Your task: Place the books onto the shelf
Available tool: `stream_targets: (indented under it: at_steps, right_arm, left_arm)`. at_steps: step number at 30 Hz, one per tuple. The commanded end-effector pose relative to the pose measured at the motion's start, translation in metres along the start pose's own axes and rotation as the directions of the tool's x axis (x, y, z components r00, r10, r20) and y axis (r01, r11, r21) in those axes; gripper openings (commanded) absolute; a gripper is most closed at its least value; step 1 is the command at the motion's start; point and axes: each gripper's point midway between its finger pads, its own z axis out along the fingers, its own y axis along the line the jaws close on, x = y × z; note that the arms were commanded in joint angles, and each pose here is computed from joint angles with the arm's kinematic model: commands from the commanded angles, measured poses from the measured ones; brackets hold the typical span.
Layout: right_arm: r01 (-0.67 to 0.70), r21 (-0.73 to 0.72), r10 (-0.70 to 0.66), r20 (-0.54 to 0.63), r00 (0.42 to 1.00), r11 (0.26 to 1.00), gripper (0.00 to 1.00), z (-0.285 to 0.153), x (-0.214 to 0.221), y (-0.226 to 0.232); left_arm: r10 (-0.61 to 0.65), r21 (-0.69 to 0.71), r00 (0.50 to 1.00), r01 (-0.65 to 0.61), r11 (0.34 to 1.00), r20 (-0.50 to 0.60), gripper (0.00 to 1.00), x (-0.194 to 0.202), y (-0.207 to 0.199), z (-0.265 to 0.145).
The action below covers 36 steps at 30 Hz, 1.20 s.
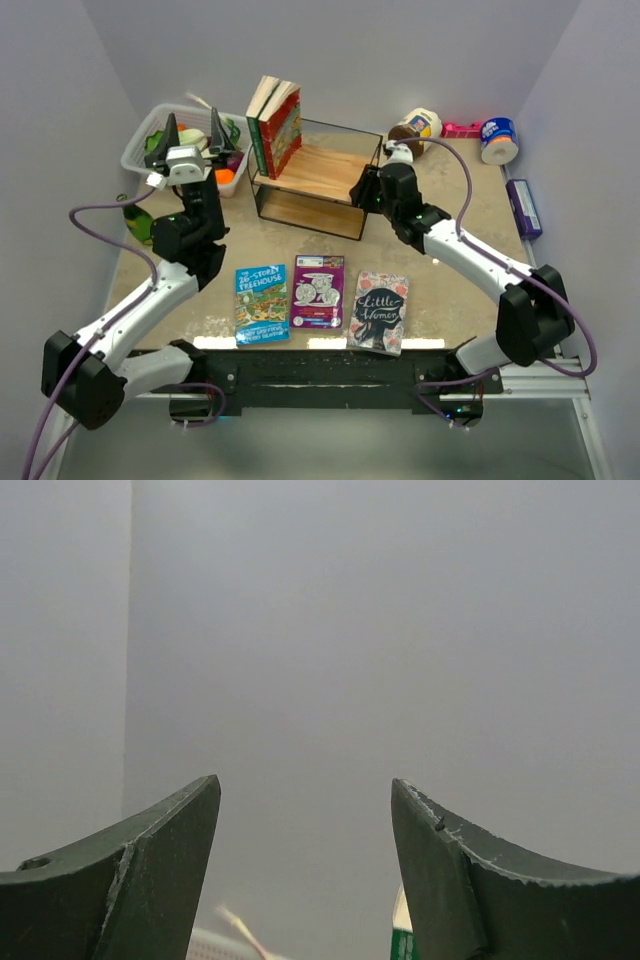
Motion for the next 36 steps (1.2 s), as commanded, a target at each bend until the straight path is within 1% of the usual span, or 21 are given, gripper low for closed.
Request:
stream_targets:
  at_steps: [1, 9, 13, 15, 16, 18, 19, 20, 22, 23, 24, 26, 27, 29, 30, 31, 32, 33, 34, 35, 36]
  right_arm:
    - [0.019, 0.019, -0.019, 0.019, 1.0, 1.0, 0.47, -0.025, -0.012, -0.002]
    - [0.006, 0.049, -0.01, 0.067, 0.998, 0.999, 0.56, -0.062, -0.033, -0.008]
    - [0.01, 0.054, -0.013, 0.055, 0.998, 0.998, 0.57, -0.088, -0.034, -0.013]
    - [-0.003, 0.032, 0.001, 0.058, 0.998, 0.999, 0.57, -0.104, -0.033, -0.014]
    - [-0.006, 0.01, 0.006, 0.031, 1.0, 1.0, 0.57, -0.11, -0.025, -0.012]
    - [-0.028, -0.017, 0.028, 0.006, 1.0, 0.999, 0.56, -0.122, -0.009, -0.016]
    - [-0.03, -0.047, 0.03, -0.013, 0.999, 0.998, 0.56, -0.125, 0.0, -0.013]
    - [-0.032, -0.069, 0.027, -0.063, 0.998, 0.997, 0.55, -0.126, 0.021, -0.016]
    - [-0.043, -0.105, 0.032, -0.107, 0.994, 0.994, 0.54, -0.13, 0.046, -0.016]
    - [-0.047, -0.15, 0.025, -0.142, 0.99, 0.988, 0.54, -0.132, 0.057, -0.011]
    - [-0.054, -0.17, 0.027, -0.157, 0.987, 0.984, 0.54, -0.132, 0.064, -0.007]
    - [-0.067, -0.18, 0.028, -0.212, 0.977, 0.981, 0.54, -0.128, 0.086, -0.009]
    - [-0.086, -0.232, 0.027, -0.243, 0.97, 0.969, 0.53, -0.129, 0.095, 0.003]
    - [-0.092, -0.23, 0.016, -0.311, 0.95, 0.969, 0.53, -0.122, 0.121, 0.002]
    - [-0.099, -0.248, 0.012, -0.331, 0.943, 0.964, 0.54, -0.121, 0.13, 0.008]
    - [-0.103, -0.235, 0.007, -0.375, 0.927, 0.967, 0.54, -0.116, 0.148, 0.004]
    - [-0.112, -0.237, 0.009, -0.397, 0.918, 0.965, 0.54, -0.114, 0.157, 0.005]
    - [-0.13, -0.254, 0.017, -0.405, 0.914, 0.959, 0.54, -0.111, 0.162, 0.012]
    - [-0.134, -0.234, 0.023, -0.421, 0.907, 0.963, 0.55, -0.108, 0.171, 0.008]
    - [-0.144, -0.205, 0.039, -0.446, 0.894, 0.968, 0.55, -0.102, 0.182, 0.005]
    - [-0.157, -0.216, 0.047, -0.442, 0.896, 0.964, 0.56, -0.096, 0.183, 0.009]
  left_arm:
    - [-0.042, -0.018, 0.988, 0.04, 0.999, -0.151, 0.74, 0.025, 0.008, -0.022]
    - [-0.092, -0.021, 0.943, 0.09, 0.996, -0.318, 0.75, 0.039, 0.019, -0.052]
    - [-0.082, -0.013, 0.893, 0.086, 0.996, -0.442, 0.74, 0.054, 0.025, -0.076]
    - [-0.138, -0.039, 0.858, 0.137, 0.99, -0.495, 0.73, 0.061, 0.025, -0.089]
    - [-0.126, -0.024, 0.818, 0.135, 0.99, -0.561, 0.73, 0.072, 0.025, -0.104]
    - [-0.18, -0.021, 0.746, 0.218, 0.976, -0.641, 0.73, 0.085, 0.012, -0.123]
    - [-0.132, -0.003, 0.665, 0.192, 0.981, -0.735, 0.73, 0.107, 0.012, -0.15]
    - [-0.162, -0.027, 0.607, 0.225, 0.974, -0.778, 0.72, 0.117, 0.006, -0.163]
    - [-0.12, -0.007, 0.451, 0.244, 0.97, -0.884, 0.7, 0.145, -0.004, -0.205]
    - [-0.144, -0.037, 0.388, 0.27, 0.962, -0.91, 0.7, 0.154, -0.009, -0.221]
    - [-0.126, -0.033, 0.299, 0.298, 0.954, -0.946, 0.69, 0.169, -0.015, -0.248]
    - [-0.159, -0.076, 0.212, 0.355, 0.932, -0.964, 0.69, 0.179, -0.025, -0.273]
    - [-0.151, -0.084, 0.144, 0.389, 0.917, -0.978, 0.7, 0.188, -0.029, -0.298]
    - [-0.203, -0.14, 0.099, 0.439, 0.887, -0.974, 0.7, 0.192, -0.037, -0.31]
    - [-0.194, -0.154, 0.041, 0.46, 0.875, -0.98, 0.71, 0.198, -0.039, -0.331]
    - [-0.213, -0.163, 0.041, 0.511, 0.844, -0.976, 0.71, 0.196, -0.048, -0.33]
    - [-0.226, -0.184, 0.004, 0.565, 0.804, -0.974, 0.71, 0.193, -0.058, -0.337]
    - [-0.204, -0.201, -0.067, 0.614, 0.763, -0.977, 0.71, 0.195, -0.066, -0.361]
    - [-0.254, -0.217, -0.047, 0.685, 0.696, -0.966, 0.71, 0.187, -0.08, -0.348]
    - [-0.253, -0.229, -0.07, 0.696, 0.68, -0.965, 0.71, 0.192, -0.08, -0.36]
    - [-0.253, -0.216, -0.065, 0.742, 0.635, -0.965, 0.71, 0.187, -0.09, -0.357]
